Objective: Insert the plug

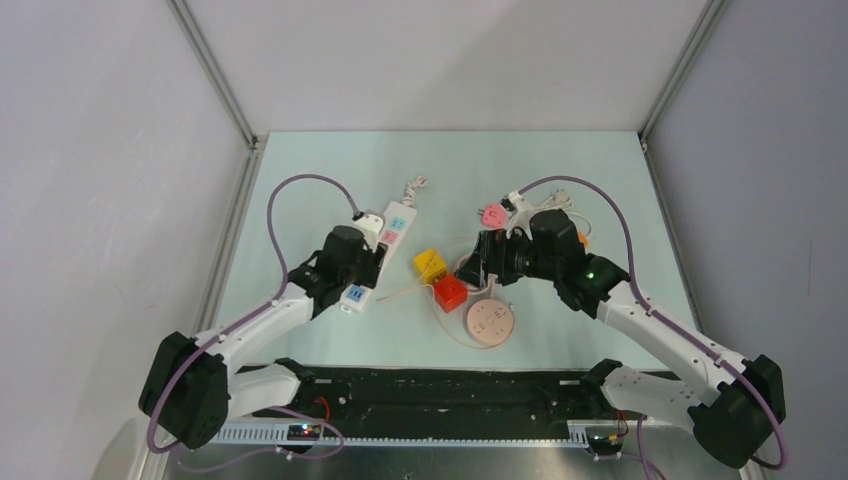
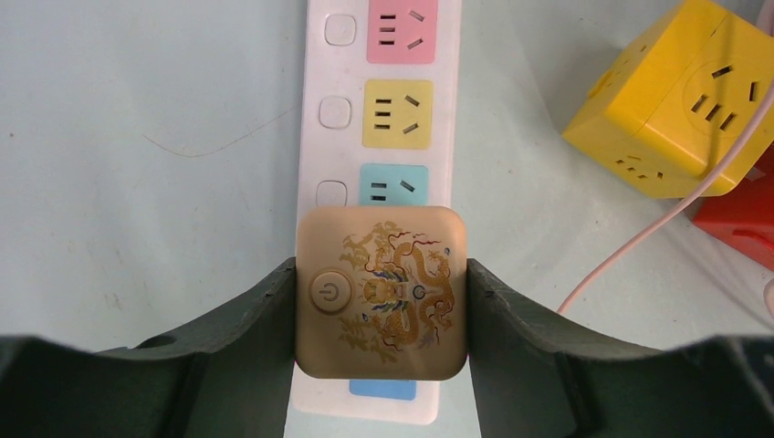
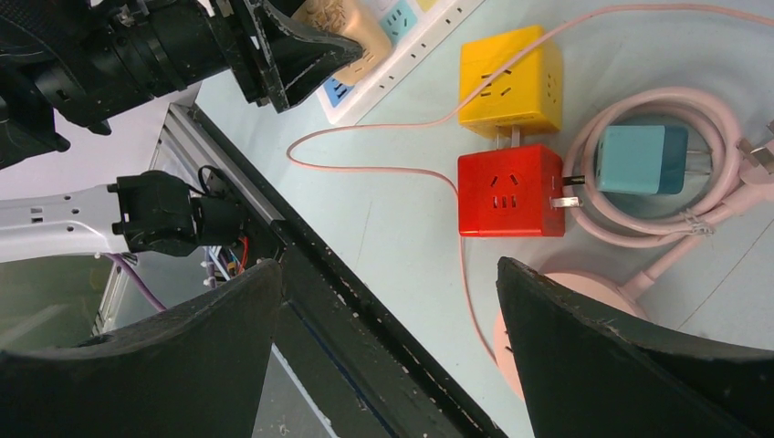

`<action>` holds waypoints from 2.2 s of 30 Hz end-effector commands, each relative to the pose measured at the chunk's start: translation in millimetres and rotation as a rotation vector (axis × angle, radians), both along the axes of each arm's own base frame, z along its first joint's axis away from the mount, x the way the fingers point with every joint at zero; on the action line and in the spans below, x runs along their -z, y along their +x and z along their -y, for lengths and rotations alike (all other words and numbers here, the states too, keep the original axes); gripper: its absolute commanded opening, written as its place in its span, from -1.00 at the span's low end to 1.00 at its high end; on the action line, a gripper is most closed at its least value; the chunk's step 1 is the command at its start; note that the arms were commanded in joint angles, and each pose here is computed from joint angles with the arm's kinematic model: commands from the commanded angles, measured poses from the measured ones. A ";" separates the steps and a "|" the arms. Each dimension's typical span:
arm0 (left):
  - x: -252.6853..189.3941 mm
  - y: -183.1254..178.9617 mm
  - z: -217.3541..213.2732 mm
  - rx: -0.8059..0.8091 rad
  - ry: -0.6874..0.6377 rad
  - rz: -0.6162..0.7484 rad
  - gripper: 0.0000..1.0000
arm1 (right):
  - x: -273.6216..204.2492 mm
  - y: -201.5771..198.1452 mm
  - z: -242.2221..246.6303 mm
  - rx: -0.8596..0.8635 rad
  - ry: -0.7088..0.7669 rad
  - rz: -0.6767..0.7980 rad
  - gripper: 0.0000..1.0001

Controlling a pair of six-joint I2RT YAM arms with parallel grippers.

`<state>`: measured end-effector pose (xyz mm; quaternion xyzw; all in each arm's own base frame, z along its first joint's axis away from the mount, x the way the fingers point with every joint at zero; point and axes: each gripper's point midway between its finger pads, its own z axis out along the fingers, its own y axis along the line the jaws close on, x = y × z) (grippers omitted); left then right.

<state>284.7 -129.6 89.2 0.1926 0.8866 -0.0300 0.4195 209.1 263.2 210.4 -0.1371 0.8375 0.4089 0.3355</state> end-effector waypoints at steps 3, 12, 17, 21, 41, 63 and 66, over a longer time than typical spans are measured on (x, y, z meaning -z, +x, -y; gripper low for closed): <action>-12.3 -0.8 3.6 -0.012 -0.064 0.059 -1.00 | -8.0 2.7 -4.3 -0.005 0.005 0.021 0.81; -22.9 -5.1 31.5 0.006 -0.215 0.038 -0.96 | -8.3 1.4 -5.7 -0.007 0.006 0.020 0.81; 6.1 -9.7 38.3 -0.031 -0.145 -0.028 -0.98 | -6.4 0.2 -7.9 -0.007 0.001 0.015 0.81; 18.8 -11.0 36.4 -0.095 -0.134 -0.052 -1.00 | -5.2 -0.9 -8.0 -0.006 -0.006 0.016 0.81; 77.4 -32.5 39.0 -0.211 -0.091 -0.133 -1.00 | -4.6 -1.1 0.7 0.018 -0.031 0.027 0.82; 98.6 -49.0 44.8 -0.213 -0.068 -0.029 -1.00 | -3.2 0.8 5.5 0.036 -0.034 0.027 0.82; 98.5 -45.7 50.9 -0.208 -0.068 -0.038 -0.92 | -2.8 0.8 6.6 0.044 -0.031 0.022 0.83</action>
